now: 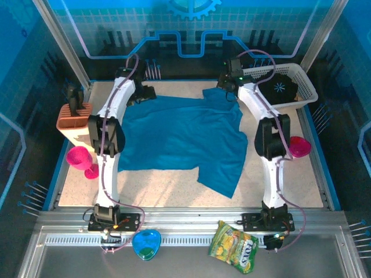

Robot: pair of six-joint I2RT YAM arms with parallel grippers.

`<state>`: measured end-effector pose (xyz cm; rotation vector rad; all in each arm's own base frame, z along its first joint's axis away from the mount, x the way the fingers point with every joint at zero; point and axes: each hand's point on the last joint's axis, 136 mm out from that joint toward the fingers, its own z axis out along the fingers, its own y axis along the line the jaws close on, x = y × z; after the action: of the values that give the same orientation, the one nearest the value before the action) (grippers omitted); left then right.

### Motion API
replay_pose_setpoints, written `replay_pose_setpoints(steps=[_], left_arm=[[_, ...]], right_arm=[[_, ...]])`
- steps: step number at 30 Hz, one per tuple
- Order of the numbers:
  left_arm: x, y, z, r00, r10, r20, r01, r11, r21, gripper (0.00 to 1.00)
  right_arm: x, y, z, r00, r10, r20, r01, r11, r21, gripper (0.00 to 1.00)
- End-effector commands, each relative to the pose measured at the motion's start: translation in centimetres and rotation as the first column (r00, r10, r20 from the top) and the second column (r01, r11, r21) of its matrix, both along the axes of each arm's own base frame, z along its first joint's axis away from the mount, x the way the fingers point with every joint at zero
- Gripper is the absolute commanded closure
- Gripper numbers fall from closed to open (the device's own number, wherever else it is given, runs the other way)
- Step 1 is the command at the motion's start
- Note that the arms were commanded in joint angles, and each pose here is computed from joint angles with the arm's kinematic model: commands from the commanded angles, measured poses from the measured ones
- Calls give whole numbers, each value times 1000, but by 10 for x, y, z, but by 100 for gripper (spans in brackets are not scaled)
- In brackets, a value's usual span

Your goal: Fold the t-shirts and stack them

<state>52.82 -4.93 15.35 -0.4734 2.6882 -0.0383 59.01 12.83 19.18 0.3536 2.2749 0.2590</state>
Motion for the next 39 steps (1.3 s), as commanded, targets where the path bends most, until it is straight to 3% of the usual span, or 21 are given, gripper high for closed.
replay_pose_setpoints(steps=[1,5,10,16,20,24,35,37,39], left_arm=[[-30,-20,52,996,-69,58,69,998,2,5],[-71,-24,53,997,-69,30,68,997,20,3],[-125,-17,13,998,-6,-55,5,1000,-15,17],[-165,-14,-52,985,51,-167,-58,997,-40,34],[-169,-7,-82,976,103,-194,-106,994,-7,41],[-166,1,-99,970,139,-199,-133,990,40,40],[-182,1,-146,940,135,-312,-122,991,59,40],[-190,0,-153,933,131,-334,-122,991,48,40],[-195,-3,-156,932,119,-343,-109,993,49,40]], right_arm=[[-47,6,39,994,106,24,-104,993,-59,71],[-118,-7,27,989,133,-69,-138,987,-82,63],[-210,-13,-26,961,167,-222,-178,984,-29,63],[-277,-17,-99,910,162,-381,-165,986,27,62],[-292,-22,-133,885,132,-447,-130,991,34,61],[-296,-24,-147,860,104,-499,-122,993,-2,54],[-316,-28,-177,785,28,-619,-128,985,-117,48],[-316,-29,-176,778,16,-628,-130,982,-136,51],[-312,-32,-178,772,-2,-635,-130,978,-161,61]])
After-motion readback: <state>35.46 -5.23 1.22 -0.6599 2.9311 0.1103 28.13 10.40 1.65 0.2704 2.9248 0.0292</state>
